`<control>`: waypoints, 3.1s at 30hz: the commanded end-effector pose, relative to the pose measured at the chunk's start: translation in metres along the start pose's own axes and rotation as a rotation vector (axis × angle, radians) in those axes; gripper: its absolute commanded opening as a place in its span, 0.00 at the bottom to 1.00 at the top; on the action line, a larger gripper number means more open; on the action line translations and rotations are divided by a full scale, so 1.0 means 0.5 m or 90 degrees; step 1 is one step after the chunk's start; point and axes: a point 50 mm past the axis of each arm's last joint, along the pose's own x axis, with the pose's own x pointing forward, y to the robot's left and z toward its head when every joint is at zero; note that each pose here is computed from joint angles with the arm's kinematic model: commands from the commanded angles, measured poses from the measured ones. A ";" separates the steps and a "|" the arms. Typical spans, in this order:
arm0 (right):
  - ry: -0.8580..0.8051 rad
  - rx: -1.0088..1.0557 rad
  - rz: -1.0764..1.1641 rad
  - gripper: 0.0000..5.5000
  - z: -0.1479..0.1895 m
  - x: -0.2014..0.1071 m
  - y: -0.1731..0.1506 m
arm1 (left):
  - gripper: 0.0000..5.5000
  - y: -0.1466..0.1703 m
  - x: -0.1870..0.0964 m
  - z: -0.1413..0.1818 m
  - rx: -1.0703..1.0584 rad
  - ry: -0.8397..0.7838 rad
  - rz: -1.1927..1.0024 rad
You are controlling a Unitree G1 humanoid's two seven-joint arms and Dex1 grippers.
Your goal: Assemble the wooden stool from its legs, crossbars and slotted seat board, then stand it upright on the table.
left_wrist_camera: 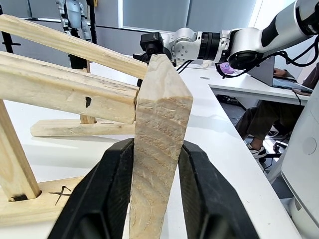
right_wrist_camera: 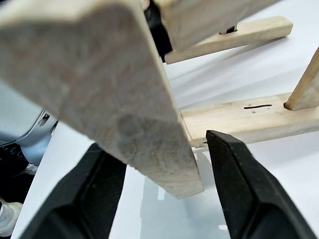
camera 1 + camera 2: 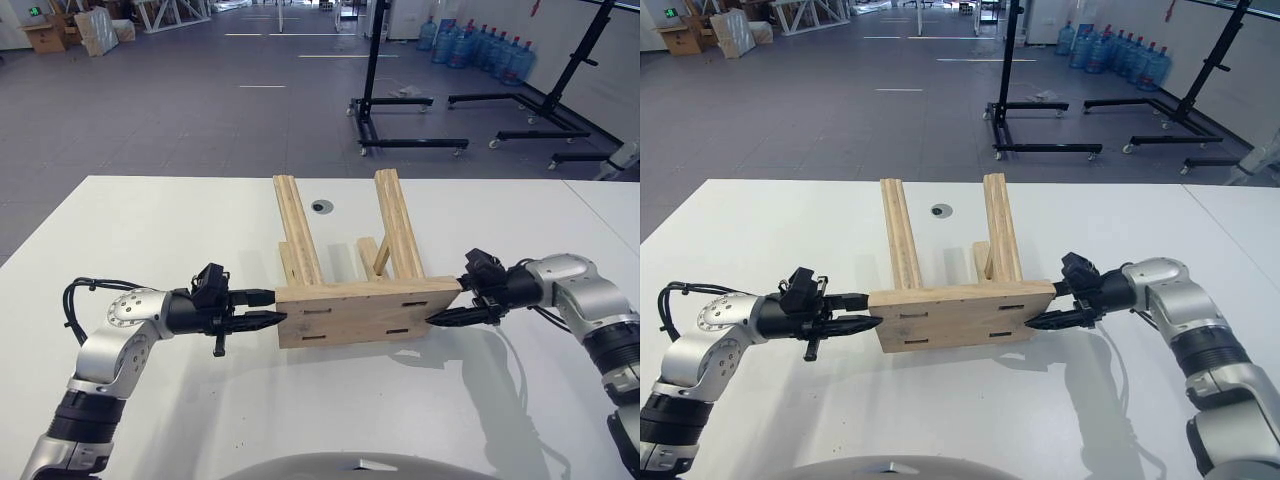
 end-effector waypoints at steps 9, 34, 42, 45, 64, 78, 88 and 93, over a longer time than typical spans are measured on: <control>-0.130 0.029 0.048 0.29 0.027 0.018 0.015 | 0.22 0.015 -0.004 0.030 0.001 -0.065 0.015; -0.567 0.380 0.195 0.25 0.177 0.104 0.168 | 0.22 -0.039 0.063 0.152 -0.230 -0.560 0.264; -0.723 0.462 0.109 0.25 0.249 0.187 0.151 | 0.22 0.045 0.055 0.204 -0.376 -0.639 0.478; -0.740 0.523 0.059 0.24 0.273 0.201 0.137 | 0.22 0.073 0.048 0.194 -0.450 -0.633 0.571; -0.769 0.557 0.084 0.00 0.291 0.205 0.129 | 0.22 0.123 0.010 0.093 -0.687 -0.719 0.778; -0.728 0.482 0.079 0.04 0.251 0.180 0.128 | 0.56 0.127 0.020 0.102 -0.634 -0.675 0.781; -0.792 0.434 -0.011 0.36 0.242 0.214 0.103 | 0.84 0.112 -0.018 0.109 -0.489 -0.604 0.829; -0.806 0.408 -0.039 0.53 0.236 0.216 0.107 | 0.98 0.088 -0.031 0.102 -0.352 -0.517 0.861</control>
